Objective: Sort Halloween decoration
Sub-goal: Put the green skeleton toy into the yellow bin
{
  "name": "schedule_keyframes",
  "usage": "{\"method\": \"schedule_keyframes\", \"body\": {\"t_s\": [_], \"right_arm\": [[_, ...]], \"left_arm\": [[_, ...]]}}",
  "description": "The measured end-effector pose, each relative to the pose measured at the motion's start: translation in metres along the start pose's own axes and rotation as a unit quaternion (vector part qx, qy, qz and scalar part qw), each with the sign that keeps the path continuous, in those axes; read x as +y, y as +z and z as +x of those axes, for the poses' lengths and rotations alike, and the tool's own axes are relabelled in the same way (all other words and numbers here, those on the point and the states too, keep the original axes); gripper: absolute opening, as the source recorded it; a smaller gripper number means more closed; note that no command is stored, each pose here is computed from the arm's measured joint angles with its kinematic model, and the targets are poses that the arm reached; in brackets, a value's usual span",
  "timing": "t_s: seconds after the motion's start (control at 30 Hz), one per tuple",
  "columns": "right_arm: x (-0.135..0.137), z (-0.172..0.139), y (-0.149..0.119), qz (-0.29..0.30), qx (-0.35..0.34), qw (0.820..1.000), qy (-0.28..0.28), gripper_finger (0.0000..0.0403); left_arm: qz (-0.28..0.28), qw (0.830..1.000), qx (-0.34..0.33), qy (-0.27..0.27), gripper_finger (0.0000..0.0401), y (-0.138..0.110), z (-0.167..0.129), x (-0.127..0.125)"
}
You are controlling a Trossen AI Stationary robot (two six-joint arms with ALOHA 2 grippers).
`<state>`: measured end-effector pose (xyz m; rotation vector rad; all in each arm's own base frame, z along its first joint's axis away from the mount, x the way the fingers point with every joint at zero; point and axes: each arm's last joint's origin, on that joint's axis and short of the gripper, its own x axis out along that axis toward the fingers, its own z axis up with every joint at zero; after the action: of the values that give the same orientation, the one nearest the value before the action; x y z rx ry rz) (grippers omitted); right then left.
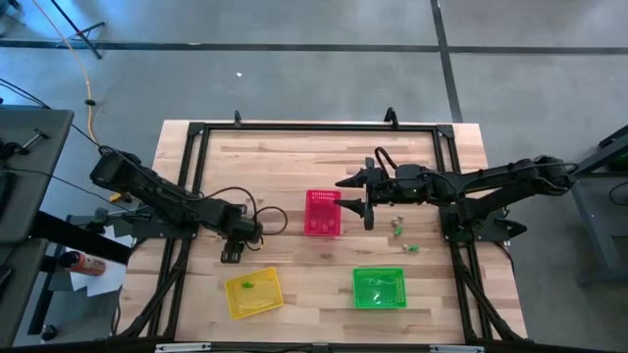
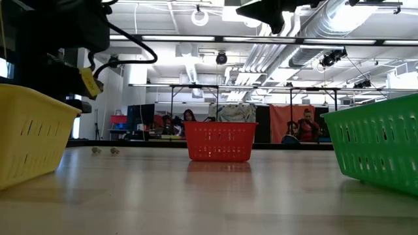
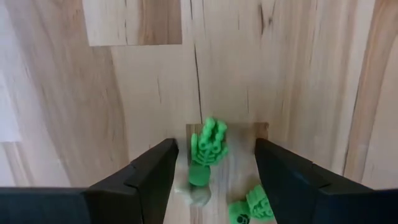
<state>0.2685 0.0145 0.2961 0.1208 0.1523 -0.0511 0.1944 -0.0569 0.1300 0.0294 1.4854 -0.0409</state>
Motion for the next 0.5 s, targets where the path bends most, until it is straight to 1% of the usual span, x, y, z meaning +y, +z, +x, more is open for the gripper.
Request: {"method": "schedule_keyframes", "body": {"t_s": [0.1, 0.2, 0.27, 0.43, 0.5], "right_arm": [[-0.0001, 0.0000, -0.0002, 0.000, 0.001, 1.000, 0.000, 0.0227], [-0.0002, 0.0000, -0.0005, 0.000, 0.003, 1.000, -0.001, 0.0227], [-0.0001, 0.0000, -0.0010, -0.001, 0.005, 1.000, -0.001, 0.0227], [-0.0002, 0.0000, -0.0013, -0.001, 0.006, 1.000, -0.001, 0.0227], [-0.0002, 0.0000, -0.0012, -0.001, 0.006, 1.000, -0.001, 0.0227]], "left_arm": [[0.009, 1.000, 0.003, 0.001, 0.0202, -0.0003, 0.0012, -0.0005], [0.011, 1.000, -0.001, -0.002, 0.0172, 0.0000, 0.0006, -0.0008], [0.011, 1.000, -0.005, -0.005, 0.0141, 0.0004, 0.0002, -0.0011], [0.011, 1.000, -0.001, -0.018, 0.0045, 0.0003, 0.0005, -0.0017], [0.010, 1.000, 0.000, -0.021, 0.0017, 0.0006, -0.0001, -0.0019]]}}
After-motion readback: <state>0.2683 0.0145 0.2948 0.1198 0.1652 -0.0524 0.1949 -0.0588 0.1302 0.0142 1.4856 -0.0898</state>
